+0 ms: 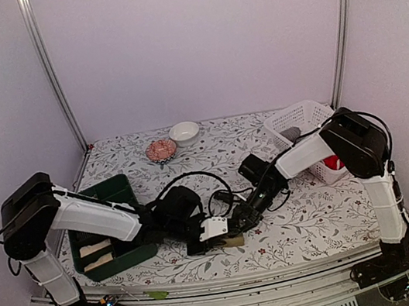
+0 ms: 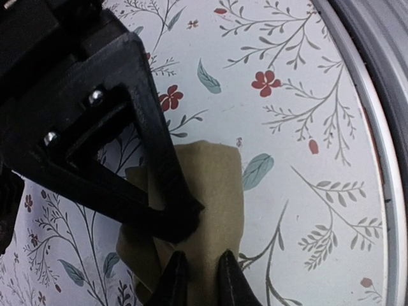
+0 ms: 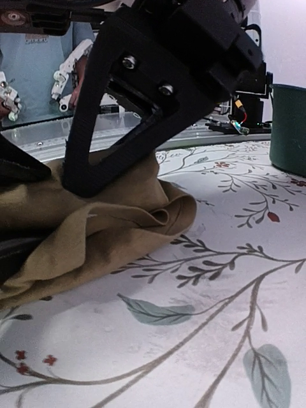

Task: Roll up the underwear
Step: Roll the underwear at the center of the board.

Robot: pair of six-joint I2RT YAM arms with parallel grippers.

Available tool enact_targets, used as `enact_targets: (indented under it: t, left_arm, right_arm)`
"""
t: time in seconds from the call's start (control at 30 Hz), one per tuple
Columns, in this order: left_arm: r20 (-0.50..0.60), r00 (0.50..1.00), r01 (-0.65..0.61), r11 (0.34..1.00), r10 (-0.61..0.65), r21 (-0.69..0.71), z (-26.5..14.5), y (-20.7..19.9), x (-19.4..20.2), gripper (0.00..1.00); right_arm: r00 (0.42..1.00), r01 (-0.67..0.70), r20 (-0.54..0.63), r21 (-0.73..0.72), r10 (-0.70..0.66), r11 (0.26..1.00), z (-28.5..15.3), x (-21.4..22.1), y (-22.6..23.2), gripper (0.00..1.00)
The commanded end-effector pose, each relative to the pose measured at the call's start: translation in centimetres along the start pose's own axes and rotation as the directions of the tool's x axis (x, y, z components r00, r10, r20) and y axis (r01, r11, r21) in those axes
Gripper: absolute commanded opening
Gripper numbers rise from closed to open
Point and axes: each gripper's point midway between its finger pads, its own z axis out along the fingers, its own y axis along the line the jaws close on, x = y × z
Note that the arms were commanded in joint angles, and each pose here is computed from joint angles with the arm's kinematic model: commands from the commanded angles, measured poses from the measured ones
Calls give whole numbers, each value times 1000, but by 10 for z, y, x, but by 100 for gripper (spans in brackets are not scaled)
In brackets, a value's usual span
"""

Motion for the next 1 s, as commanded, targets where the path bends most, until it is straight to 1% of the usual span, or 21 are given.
enact_targets:
  t: [0.0,0.07,0.17,0.27,0.37,0.47,0.6,0.73,0.8,0.9,0.97]
  left_arm:
    - [-119,991,74,984,-54,165,9,-32,29,0]
    - [-121,989,111,970,-86,218,8,-36,27,0]
    - [-152,977,185,941,-147,282,9,-38,29,0]
    - [-182,959,266,907,-216,325,11,-38,28,0]
    - [-187,942,331,866,-279,376,10,-37,24,0]
    - [-238,912,407,803,-334,435,16,-43,35,0]
    - [-299,880,472,746,-369,471,24,-43,45,0]
    - [-332,862,504,724,-384,471,29,-41,53,0]
    - [-343,854,517,718,-391,467,32,-38,56,0]
    - [-346,850,522,715,-396,465,35,-31,56,0]
    - [-342,850,524,715,-401,463,36,-27,56,0]
  right_arm:
    - [991,68,101,168,-86,983,-26,-3,-11,34]
    - [970,125,182,205,-164,971,-44,-12,3,38]
    - [934,167,260,292,-246,942,-64,-11,9,39]
    - [899,195,304,367,-315,909,-77,-1,15,41]
    - [869,228,315,431,-382,873,-87,9,22,43]
    - [843,293,277,483,-461,825,-84,18,32,44]
    - [809,377,206,537,-551,755,-77,25,42,47]
    - [783,459,118,553,-611,695,-59,27,46,49]
    - [772,506,46,558,-634,657,-47,27,43,49]
    - [756,550,-16,557,-654,622,-34,22,40,49]
    - [736,582,-57,562,-675,588,-27,18,38,49]
